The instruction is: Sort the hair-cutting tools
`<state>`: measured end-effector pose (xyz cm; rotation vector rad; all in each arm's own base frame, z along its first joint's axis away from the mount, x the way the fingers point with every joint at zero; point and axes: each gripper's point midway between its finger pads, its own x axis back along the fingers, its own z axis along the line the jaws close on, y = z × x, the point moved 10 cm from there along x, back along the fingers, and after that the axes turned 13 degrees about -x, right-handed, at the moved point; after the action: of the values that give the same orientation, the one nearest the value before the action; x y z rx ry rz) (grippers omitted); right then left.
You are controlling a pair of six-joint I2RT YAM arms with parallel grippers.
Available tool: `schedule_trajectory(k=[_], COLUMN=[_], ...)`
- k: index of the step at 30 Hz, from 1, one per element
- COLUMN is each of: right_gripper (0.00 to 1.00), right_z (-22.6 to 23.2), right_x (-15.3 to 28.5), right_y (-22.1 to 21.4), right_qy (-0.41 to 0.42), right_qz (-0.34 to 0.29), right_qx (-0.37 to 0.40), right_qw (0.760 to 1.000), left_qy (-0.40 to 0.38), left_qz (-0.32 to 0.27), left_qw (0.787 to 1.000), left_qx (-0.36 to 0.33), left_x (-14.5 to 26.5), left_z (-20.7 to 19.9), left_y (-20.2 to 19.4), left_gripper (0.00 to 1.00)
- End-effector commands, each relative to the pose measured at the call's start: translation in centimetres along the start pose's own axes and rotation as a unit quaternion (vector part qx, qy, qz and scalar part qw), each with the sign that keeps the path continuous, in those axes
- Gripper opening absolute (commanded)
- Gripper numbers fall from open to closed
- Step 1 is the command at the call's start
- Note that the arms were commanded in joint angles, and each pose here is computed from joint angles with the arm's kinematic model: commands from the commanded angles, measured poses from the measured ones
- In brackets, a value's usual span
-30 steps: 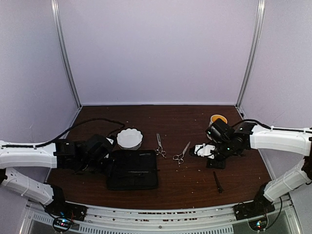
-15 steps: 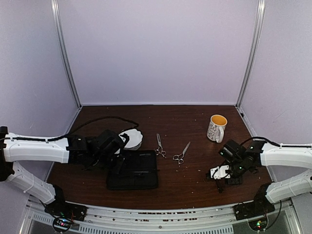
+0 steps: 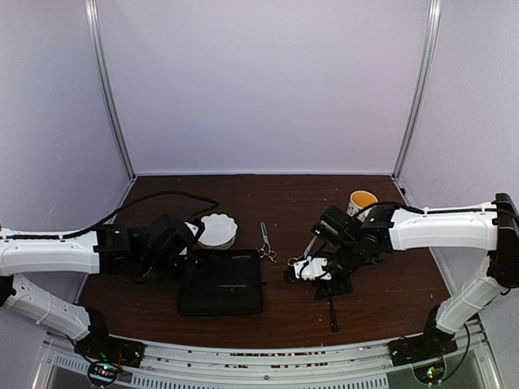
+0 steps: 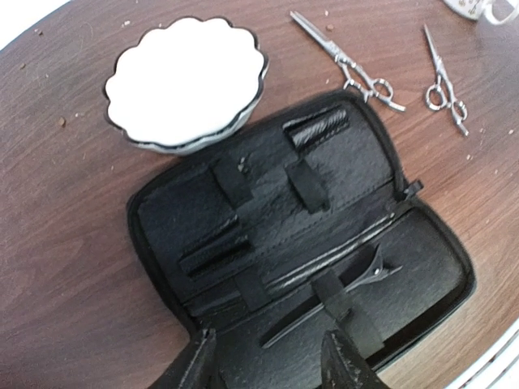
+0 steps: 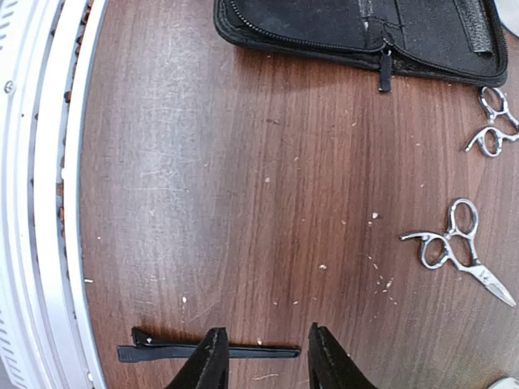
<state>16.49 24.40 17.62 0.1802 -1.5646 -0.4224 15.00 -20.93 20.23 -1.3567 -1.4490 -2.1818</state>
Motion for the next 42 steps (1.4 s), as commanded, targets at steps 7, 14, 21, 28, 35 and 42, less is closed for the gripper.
schedule_trajectory(k=[7, 14, 21, 28, 35, 42], right_gripper=[0.35, 0.38, 0.37, 0.36, 0.33, 0.27], right_z=[2.0, 4.9, 6.0, 5.8, 5.6, 5.2], right_x=[1.2, 1.2, -1.1, -2.8, -4.0, -4.6], right_y=[-5.5, -5.9, -5.2, -4.2, -2.8, -0.8], right_qy=[0.013, 0.060, 0.068, 0.074, 0.086, 0.108], right_qz=[0.048, 0.068, 0.106, 0.115, 0.118, 0.121], right_qx=[0.093, 0.191, 0.242, 0.262, 0.267, 0.247], right_qw=[0.994, 0.977, 0.962, 0.955, 0.953, 0.955], left_qy=[-0.001, 0.002, -0.001, 0.008, 0.015, 0.016], left_qz=[-0.043, -0.025, -0.029, -0.035, -0.034, -0.035], left_qw=[0.999, 0.999, 0.999, 0.999, 0.999, 0.999], left_qx=[-0.020, -0.037, -0.030, -0.013, -0.002, -0.002], left_x=[2.2, 1.5, 1.9, 2.2, 2.1, 2.2], left_z=[0.9, 0.4, 0.5, 1.0, 1.2, 1.3], left_y=[0.0, 1.0, 1.0, 0.3, -0.1, -0.3], left_gripper=[0.58, 0.58, 0.57, 0.57, 0.57, 0.57])
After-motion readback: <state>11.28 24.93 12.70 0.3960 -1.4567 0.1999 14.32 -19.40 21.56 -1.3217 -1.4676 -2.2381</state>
